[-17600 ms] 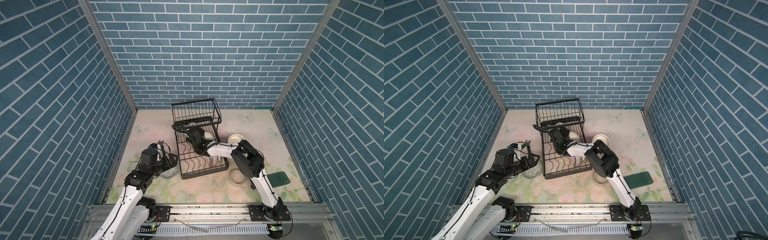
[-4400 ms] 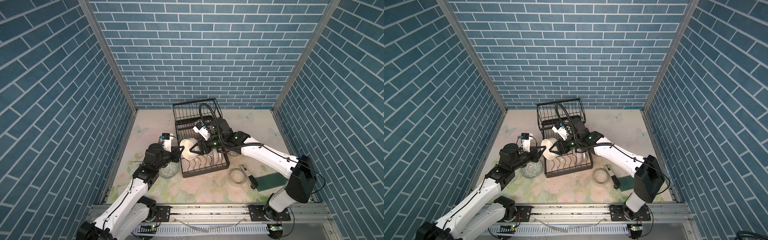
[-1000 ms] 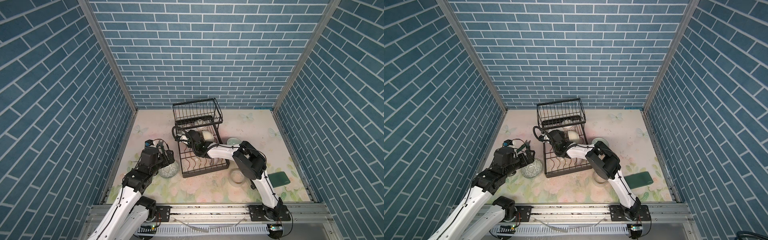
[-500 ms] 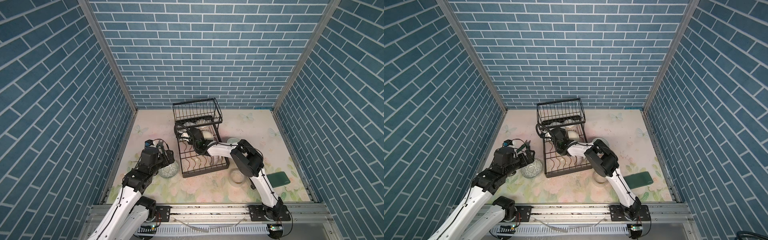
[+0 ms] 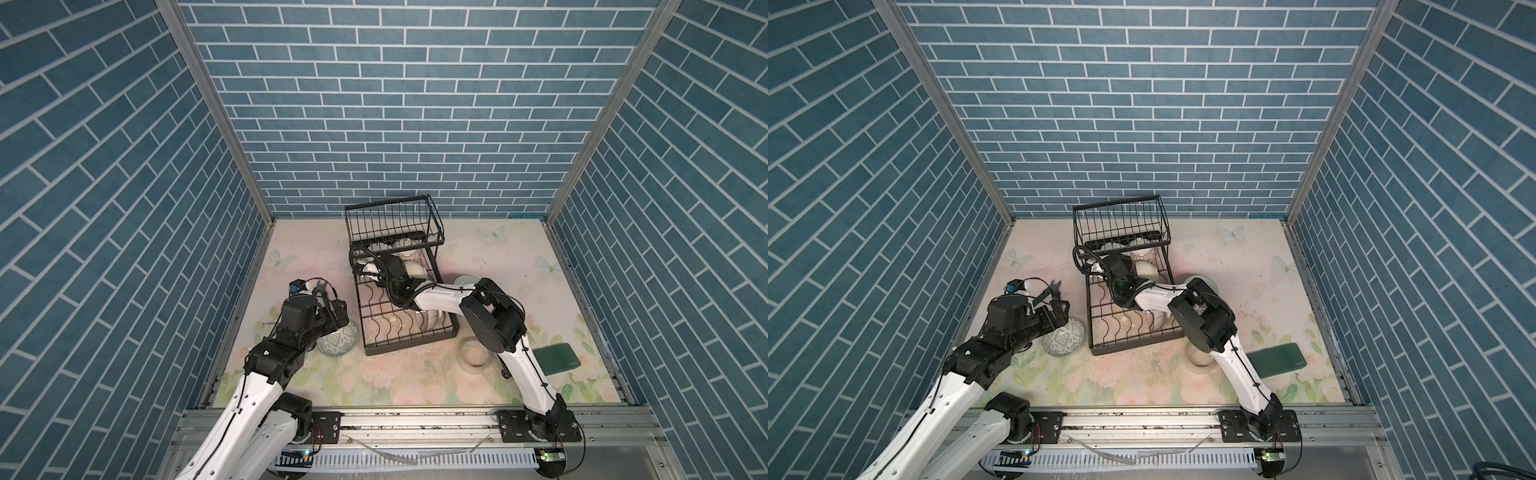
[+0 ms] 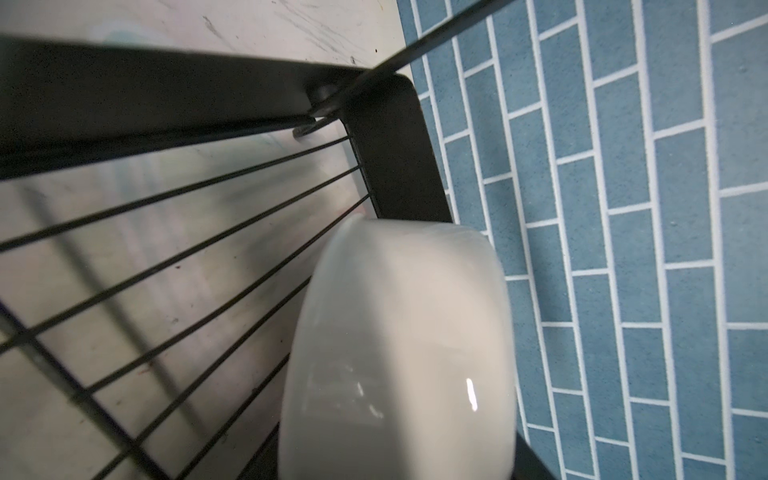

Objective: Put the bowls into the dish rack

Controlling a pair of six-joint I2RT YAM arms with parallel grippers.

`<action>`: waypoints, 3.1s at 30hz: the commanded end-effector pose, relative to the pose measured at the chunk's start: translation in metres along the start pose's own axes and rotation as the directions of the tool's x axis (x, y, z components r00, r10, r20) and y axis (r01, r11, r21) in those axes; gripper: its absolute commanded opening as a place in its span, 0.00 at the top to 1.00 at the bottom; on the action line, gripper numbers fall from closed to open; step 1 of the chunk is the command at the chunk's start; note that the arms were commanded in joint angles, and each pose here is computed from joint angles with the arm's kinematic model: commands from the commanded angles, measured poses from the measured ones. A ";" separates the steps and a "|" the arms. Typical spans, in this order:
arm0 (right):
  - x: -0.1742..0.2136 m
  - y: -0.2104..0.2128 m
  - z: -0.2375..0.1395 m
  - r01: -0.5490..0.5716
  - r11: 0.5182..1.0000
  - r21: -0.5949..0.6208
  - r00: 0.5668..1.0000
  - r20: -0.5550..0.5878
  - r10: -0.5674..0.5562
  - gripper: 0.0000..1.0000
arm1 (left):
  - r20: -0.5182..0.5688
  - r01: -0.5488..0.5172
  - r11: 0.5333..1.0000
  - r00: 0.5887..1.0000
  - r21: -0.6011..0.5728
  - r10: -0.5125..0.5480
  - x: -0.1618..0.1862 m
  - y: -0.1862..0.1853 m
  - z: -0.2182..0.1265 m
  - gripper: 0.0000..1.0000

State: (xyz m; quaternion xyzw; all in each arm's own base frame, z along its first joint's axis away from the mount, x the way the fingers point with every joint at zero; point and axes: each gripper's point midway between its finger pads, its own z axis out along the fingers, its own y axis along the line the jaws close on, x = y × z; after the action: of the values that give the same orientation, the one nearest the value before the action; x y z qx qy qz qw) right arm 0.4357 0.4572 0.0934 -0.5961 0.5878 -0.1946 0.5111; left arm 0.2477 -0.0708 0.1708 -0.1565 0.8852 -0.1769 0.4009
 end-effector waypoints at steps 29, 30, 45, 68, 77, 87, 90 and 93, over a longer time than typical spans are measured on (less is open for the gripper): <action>-0.025 0.020 -0.019 -0.027 0.999 -0.029 0.997 0.068 0.029 0.05 | 0.006 -0.004 1.000 1.000 -0.012 0.004 0.000 0.005 0.000 0.00; -0.026 0.020 -0.021 -0.024 0.999 -0.029 0.997 0.068 0.026 0.05 | 0.005 -0.005 1.000 1.000 -0.013 0.005 0.000 0.005 0.000 0.00; -0.029 0.023 -0.039 -0.007 0.999 -0.039 0.998 0.069 0.010 0.04 | 0.008 -0.002 1.000 1.000 -0.006 0.002 0.000 0.005 -0.002 0.00; -0.038 0.005 -0.127 -0.210 0.972 -0.107 0.973 0.068 0.218 0.06 | -0.046 0.032 0.993 0.998 -0.116 -0.037 0.014 0.027 -0.007 0.00; -0.047 -0.002 -0.177 -0.467 0.842 -0.269 0.871 0.021 0.490 0.11 | -0.127 0.034 0.981 0.990 -0.189 -0.059 0.030 0.040 0.000 0.00; -0.055 -0.024 -0.211 -0.674 0.654 -0.343 0.714 -0.077 0.696 0.12 | -0.221 -0.002 0.969 0.974 -0.247 -0.054 0.049 0.052 0.007 0.00; -0.058 -0.024 -0.218 -0.694 0.617 -0.371 0.693 -0.116 0.711 0.12 | -0.250 -0.014 0.964 0.967 -0.264 -0.055 0.056 0.056 0.010 0.00; -0.062 -0.024 -0.222 -0.708 0.585 -0.396 0.675 -0.134 0.726 0.12 | -0.285 -0.026 0.958 0.957 -0.287 -0.060 0.064 0.062 0.013 0.00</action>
State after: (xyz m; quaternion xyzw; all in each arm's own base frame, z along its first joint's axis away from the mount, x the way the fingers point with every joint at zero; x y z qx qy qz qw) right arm 0.2585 0.4198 0.2029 -0.4373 0.7776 0.1244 0.4343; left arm 0.2176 -0.0500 0.1048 -0.1948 0.9410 -0.0883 0.2624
